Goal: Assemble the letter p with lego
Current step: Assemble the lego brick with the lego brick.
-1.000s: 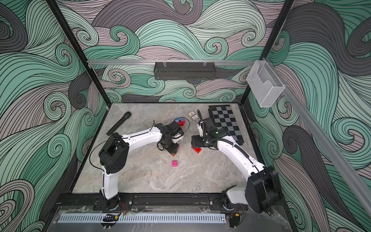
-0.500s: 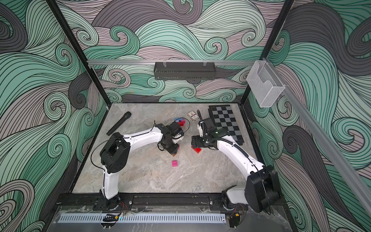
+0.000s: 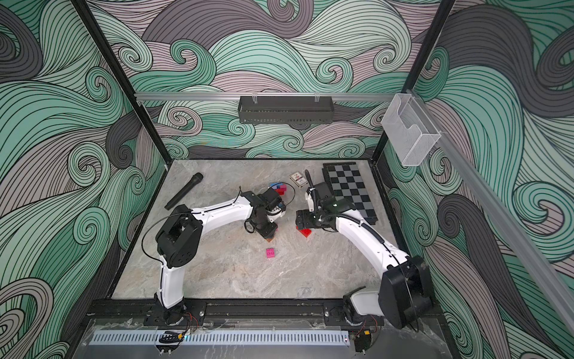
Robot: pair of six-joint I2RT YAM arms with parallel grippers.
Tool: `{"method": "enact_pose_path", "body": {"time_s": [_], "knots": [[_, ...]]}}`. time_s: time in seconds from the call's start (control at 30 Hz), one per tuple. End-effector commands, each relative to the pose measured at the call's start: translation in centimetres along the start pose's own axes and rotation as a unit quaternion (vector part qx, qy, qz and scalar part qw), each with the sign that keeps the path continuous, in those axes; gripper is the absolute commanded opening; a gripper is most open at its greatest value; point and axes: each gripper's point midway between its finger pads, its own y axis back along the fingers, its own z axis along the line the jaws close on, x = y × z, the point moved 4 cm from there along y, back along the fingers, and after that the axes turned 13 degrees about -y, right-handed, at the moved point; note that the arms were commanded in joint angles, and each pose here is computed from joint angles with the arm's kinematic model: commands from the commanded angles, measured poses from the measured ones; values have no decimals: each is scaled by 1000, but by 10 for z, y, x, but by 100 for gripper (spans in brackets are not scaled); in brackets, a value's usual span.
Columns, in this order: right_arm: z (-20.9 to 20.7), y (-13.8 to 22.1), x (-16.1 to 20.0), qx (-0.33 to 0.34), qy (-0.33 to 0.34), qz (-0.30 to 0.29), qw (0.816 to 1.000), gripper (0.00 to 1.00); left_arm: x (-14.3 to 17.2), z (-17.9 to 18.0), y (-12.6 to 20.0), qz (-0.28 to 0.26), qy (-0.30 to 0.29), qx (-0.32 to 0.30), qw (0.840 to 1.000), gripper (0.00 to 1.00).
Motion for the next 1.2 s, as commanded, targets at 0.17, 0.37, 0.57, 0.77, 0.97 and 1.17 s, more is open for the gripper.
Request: {"method": "enact_pose_path", "body": {"time_s": [0.17, 0.37, 0.57, 0.77, 0.97, 1.17], "knots": [[-1, -4, 3, -3, -4, 8, 1000, 87, 15, -5, -21, 74, -44, 15, 996, 23], [-1, -4, 3, -3, -5, 8, 1000, 87, 20, -7, -27, 92, -50, 16, 994, 23], [-1, -5, 3, -3, -5, 8, 1000, 86, 18, -5, -21, 95, -57, 6, 994, 22], [-1, -4, 2, -3, -5, 6, 1000, 86, 9, -2, -6, 81, -60, -12, 995, 22], [-2, -3, 2, -2, -5, 4, 1000, 86, -4, -6, 15, 42, -62, -9, 997, 22], [-2, -2, 2, -2, -4, 3, 1000, 86, -7, -7, 21, 37, -56, -3, 998, 22]]}}
